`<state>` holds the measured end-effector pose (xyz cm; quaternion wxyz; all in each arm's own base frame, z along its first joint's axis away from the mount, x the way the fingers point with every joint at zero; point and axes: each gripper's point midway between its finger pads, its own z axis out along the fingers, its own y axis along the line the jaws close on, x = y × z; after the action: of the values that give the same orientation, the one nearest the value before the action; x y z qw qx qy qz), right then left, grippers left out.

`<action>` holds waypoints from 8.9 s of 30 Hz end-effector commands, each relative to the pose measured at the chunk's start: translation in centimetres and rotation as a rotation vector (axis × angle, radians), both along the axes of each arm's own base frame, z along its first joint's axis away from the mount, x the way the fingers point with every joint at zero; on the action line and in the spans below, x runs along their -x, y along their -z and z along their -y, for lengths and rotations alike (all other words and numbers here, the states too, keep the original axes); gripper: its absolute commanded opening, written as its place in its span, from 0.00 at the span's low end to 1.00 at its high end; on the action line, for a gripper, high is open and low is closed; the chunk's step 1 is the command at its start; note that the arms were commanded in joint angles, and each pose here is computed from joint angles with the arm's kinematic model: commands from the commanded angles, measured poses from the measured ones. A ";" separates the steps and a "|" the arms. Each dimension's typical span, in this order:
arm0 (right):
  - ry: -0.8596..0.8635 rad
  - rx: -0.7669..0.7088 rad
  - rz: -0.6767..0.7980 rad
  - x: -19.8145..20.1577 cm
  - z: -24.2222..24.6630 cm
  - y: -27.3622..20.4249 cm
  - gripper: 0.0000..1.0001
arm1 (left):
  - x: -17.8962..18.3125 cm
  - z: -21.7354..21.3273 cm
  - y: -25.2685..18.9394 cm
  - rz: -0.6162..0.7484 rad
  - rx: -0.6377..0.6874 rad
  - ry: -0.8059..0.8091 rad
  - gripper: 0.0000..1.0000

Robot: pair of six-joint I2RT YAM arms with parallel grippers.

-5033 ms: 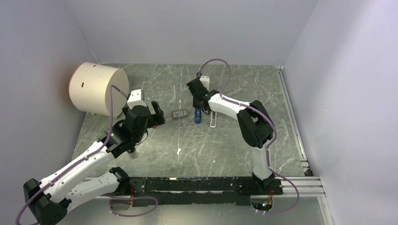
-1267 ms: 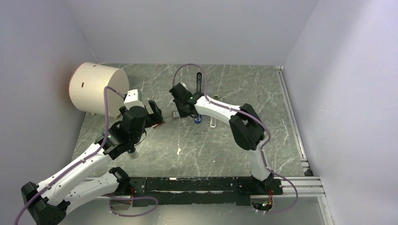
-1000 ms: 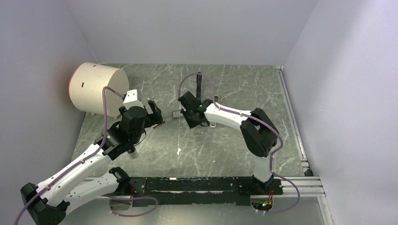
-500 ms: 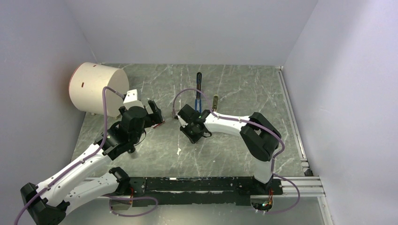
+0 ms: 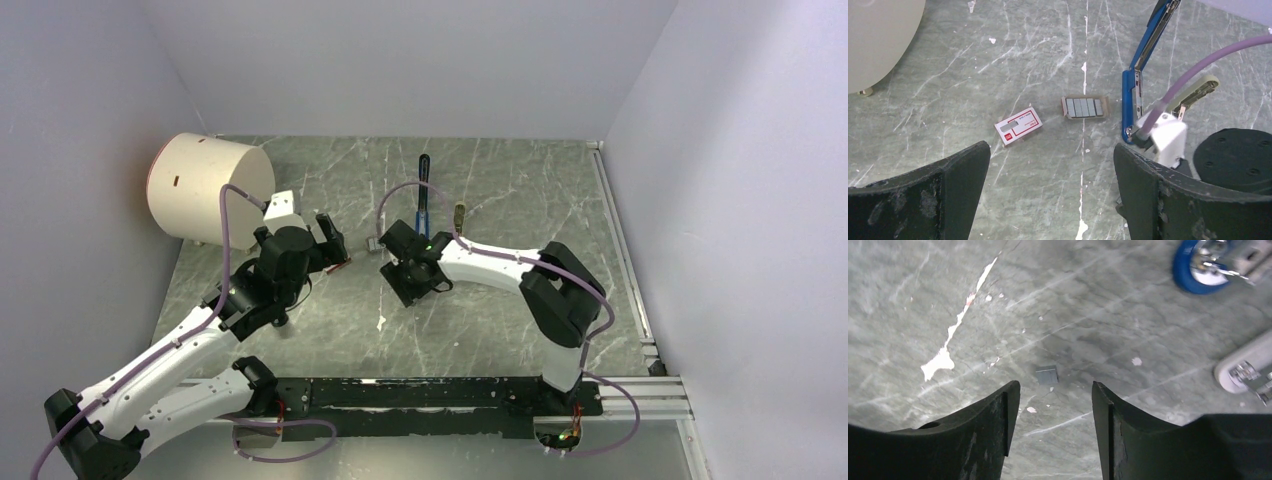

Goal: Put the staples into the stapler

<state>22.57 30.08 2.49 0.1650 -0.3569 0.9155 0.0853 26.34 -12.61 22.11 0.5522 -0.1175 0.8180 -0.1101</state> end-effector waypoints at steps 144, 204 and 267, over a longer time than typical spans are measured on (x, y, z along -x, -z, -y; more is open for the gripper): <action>0.554 0.055 0.049 -0.4 2.7 2.1 0.27 | -0.1 0.1 -0.4 0.013 0.021 0.000 0.98; 0.877 -0.151 0.438 -11.9 10.7 -6.8 0.19 | -0.5 0.6 -0.1 -0.001 0.007 0.012 0.98; 0.842 -0.098 0.376 -13.3 11.0 -2.2 0.20 | -0.7 0.6 0.3 -0.011 -0.008 0.007 0.98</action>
<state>35.84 19.79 5.08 0.3644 0.0394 0.9304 -0.0002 26.67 -13.07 20.80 0.5377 -0.1071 0.8307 -0.0970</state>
